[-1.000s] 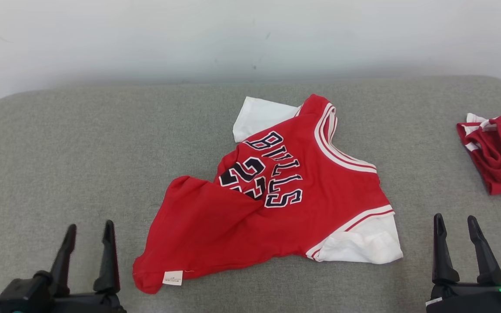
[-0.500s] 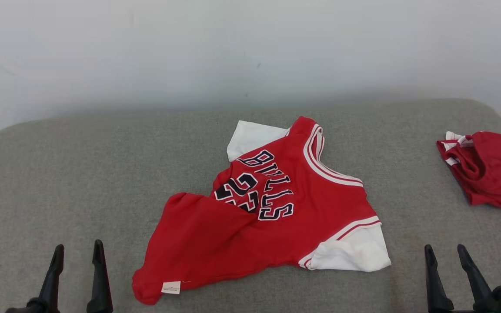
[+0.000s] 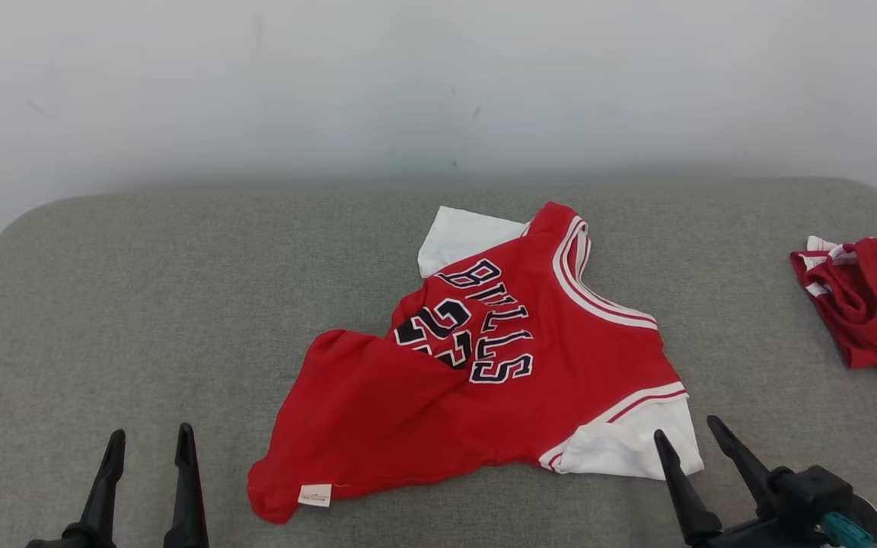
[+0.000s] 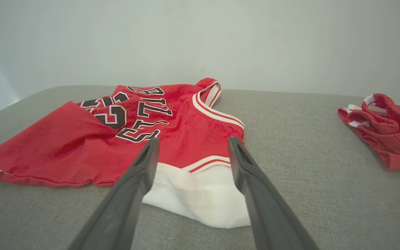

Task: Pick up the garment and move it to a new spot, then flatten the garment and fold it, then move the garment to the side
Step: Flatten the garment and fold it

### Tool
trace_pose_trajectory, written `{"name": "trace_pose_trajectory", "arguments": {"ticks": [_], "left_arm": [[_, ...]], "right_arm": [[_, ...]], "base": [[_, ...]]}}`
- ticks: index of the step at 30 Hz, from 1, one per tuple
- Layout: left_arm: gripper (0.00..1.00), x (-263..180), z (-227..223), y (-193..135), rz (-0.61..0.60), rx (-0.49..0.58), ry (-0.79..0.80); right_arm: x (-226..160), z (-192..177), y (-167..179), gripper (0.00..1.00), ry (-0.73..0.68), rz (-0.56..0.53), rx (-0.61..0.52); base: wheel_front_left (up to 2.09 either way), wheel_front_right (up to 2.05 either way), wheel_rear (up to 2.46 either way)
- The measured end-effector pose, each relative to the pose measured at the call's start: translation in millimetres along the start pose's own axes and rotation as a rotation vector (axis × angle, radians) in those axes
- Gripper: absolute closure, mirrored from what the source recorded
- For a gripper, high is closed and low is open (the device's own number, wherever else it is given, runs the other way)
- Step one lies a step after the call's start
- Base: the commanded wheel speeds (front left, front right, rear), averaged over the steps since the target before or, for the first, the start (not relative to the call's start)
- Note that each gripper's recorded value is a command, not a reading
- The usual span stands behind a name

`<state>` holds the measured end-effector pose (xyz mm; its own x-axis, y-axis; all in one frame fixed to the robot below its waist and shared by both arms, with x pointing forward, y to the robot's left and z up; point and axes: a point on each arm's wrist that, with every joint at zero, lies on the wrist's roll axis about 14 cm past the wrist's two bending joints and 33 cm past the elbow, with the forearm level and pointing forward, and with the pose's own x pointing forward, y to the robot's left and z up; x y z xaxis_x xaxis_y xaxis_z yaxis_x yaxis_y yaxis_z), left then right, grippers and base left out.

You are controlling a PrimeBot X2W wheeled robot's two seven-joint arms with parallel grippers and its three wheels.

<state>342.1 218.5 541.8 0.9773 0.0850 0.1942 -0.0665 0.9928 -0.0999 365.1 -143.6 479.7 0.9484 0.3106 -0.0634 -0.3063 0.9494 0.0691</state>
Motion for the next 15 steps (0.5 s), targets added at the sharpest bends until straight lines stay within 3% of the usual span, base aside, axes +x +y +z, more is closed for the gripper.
{"name": "trace_pose_trajectory", "arguments": {"ticks": [12, 13, 14, 15], "left_arm": [[0.0, -5.0, -2.1, 9.2, 0.035, 0.011, 0.009], [0.0, -5.8, -2.2, 11.6, 0.043, 0.014, 0.01], [0.0, -6.4, -2.6, 13.8, 0.05, 0.016, 0.012], [0.0, -7.0, -3.1, 15.6, 0.056, 0.017, 0.014]], "right_arm": [[28.0, -61.4, 16.7, 0.0, 0.285, 0.169, -0.122], [29.5, -65.8, 17.5, 0.6, 0.303, 0.177, -0.127], [30.9, -69.5, 18.6, 0.93, 0.318, 0.186, -0.131], [32.1, -72.6, 19.8, 1.0, 0.327, 0.195, -0.134]], "base": [[0.0, 0.0, 0.0], [0.0, 0.0, 0.0], [0.0, 0.0, 0.0], [0.0, 0.0, 0.0]]}}
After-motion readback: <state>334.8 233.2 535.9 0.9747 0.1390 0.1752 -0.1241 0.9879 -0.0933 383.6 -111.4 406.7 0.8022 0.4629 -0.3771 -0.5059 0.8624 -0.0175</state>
